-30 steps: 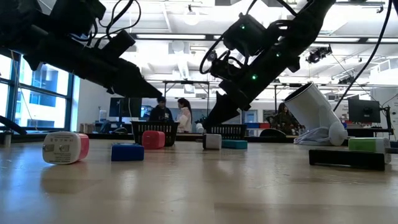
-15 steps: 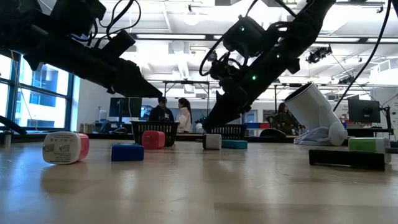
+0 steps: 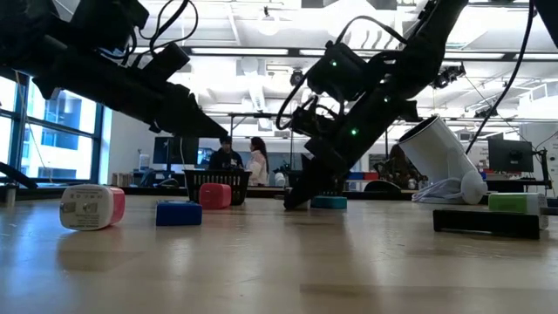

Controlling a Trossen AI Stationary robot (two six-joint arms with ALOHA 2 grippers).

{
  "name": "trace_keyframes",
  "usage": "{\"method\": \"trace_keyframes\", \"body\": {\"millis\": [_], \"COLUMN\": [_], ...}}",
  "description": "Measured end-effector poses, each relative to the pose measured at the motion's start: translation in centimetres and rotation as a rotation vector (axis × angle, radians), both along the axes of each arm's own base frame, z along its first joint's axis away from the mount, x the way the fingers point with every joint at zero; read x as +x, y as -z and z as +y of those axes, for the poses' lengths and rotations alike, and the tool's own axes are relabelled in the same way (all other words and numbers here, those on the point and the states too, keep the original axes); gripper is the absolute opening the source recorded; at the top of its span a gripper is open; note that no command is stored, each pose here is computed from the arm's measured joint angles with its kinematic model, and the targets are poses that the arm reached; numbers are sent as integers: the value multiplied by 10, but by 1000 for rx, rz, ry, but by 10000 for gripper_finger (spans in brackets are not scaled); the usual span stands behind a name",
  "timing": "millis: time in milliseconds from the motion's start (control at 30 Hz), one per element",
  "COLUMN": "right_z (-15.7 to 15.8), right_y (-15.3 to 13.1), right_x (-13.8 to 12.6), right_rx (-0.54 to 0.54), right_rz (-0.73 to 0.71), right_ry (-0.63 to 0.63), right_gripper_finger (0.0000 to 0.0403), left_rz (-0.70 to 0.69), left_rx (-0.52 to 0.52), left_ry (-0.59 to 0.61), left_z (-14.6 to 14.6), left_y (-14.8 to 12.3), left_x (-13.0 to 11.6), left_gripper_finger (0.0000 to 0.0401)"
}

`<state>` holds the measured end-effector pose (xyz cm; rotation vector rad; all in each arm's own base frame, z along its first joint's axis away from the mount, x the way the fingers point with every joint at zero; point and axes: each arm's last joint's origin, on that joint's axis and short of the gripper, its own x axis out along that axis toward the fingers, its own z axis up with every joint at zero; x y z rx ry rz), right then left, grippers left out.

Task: Pick & Place Office items
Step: Put the white charger adapter into the left black bin

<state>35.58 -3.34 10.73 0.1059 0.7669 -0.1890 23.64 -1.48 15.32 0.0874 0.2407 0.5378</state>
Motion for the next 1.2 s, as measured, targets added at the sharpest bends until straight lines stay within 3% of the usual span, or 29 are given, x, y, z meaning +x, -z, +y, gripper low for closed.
{"method": "trace_keyframes", "body": {"millis": [233, 600, 967, 1200], "right_z": [-1, -3, -3, -2], "right_y": [0, 0, 0, -10], "right_x": [0, -1, 0, 8], "right_rx": [18, 27, 30, 57], "right_rz": [5, 4, -7, -141], "right_ry": [-19, -21, -25, -61], "right_gripper_finger": [115, 130, 117, 117], "left_rz": [0, -1, -12, 0], "left_rx": [0, -3, -29, -108], "left_ry": [0, -1, 19, 65], "left_z": [0, 0, 0, 2], "left_y": [0, 0, 0, 10], "left_x": [0, 0, 0, 4], "left_gripper_finger": [293, 293, 293, 293]}}
